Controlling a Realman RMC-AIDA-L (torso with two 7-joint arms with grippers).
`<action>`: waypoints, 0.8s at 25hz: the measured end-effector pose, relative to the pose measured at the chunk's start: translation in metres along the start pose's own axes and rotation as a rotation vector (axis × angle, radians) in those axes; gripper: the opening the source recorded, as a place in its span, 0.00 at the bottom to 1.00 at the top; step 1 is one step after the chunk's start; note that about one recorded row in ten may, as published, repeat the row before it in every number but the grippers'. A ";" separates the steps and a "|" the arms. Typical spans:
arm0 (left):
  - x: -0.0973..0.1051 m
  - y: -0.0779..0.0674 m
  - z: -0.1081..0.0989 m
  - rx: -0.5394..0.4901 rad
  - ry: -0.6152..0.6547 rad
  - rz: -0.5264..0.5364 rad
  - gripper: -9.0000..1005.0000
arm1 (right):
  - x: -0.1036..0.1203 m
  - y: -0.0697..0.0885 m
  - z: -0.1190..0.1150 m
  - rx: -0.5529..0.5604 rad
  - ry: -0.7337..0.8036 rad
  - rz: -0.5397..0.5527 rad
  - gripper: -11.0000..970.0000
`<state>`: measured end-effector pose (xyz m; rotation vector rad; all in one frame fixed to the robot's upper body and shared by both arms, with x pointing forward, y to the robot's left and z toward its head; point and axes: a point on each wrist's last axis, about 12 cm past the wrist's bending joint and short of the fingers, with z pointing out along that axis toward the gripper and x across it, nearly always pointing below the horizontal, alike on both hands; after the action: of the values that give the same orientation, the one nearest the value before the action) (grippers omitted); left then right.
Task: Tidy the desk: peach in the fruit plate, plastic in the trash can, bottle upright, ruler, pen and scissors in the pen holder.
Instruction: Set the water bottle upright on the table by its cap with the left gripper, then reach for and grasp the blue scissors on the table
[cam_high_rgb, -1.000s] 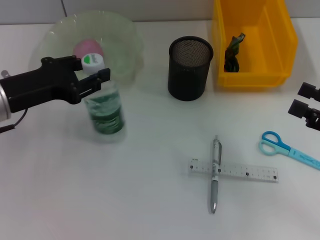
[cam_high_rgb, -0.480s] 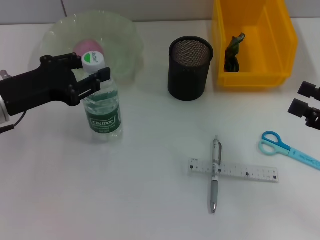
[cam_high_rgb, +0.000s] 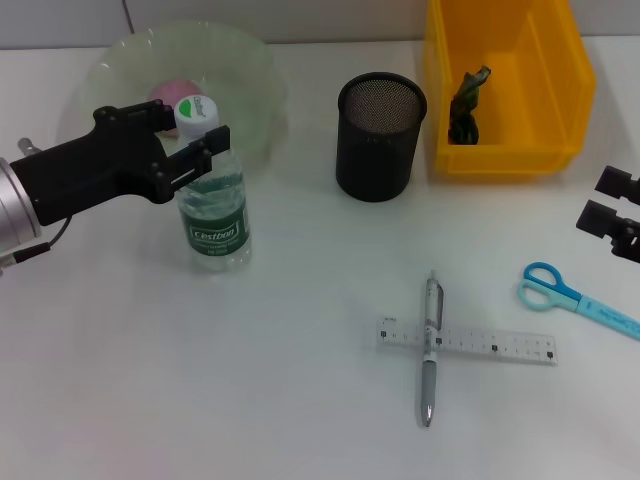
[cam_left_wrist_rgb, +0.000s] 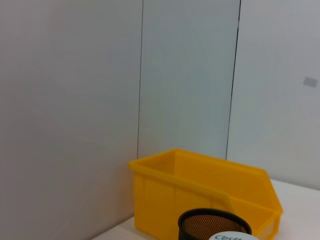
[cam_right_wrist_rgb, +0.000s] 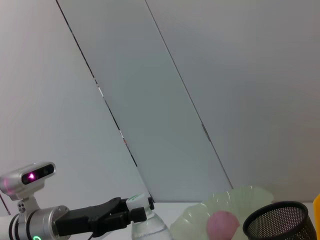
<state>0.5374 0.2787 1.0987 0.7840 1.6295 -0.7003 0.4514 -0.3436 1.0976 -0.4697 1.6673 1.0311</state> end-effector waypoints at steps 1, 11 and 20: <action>0.000 0.000 0.000 0.000 0.000 0.000 0.51 | 0.000 0.000 0.000 0.001 0.000 0.000 0.85; 0.000 0.000 0.001 -0.002 -0.023 0.009 0.52 | 0.001 0.000 -0.002 0.004 0.000 0.003 0.85; -0.013 0.003 -0.017 -0.028 -0.130 0.035 0.78 | 0.000 0.001 -0.002 -0.004 0.000 -0.003 0.85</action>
<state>0.5309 0.2925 1.1141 0.7306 1.5020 -0.6881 0.4494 -0.3443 1.0983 -0.4742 1.6640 1.0326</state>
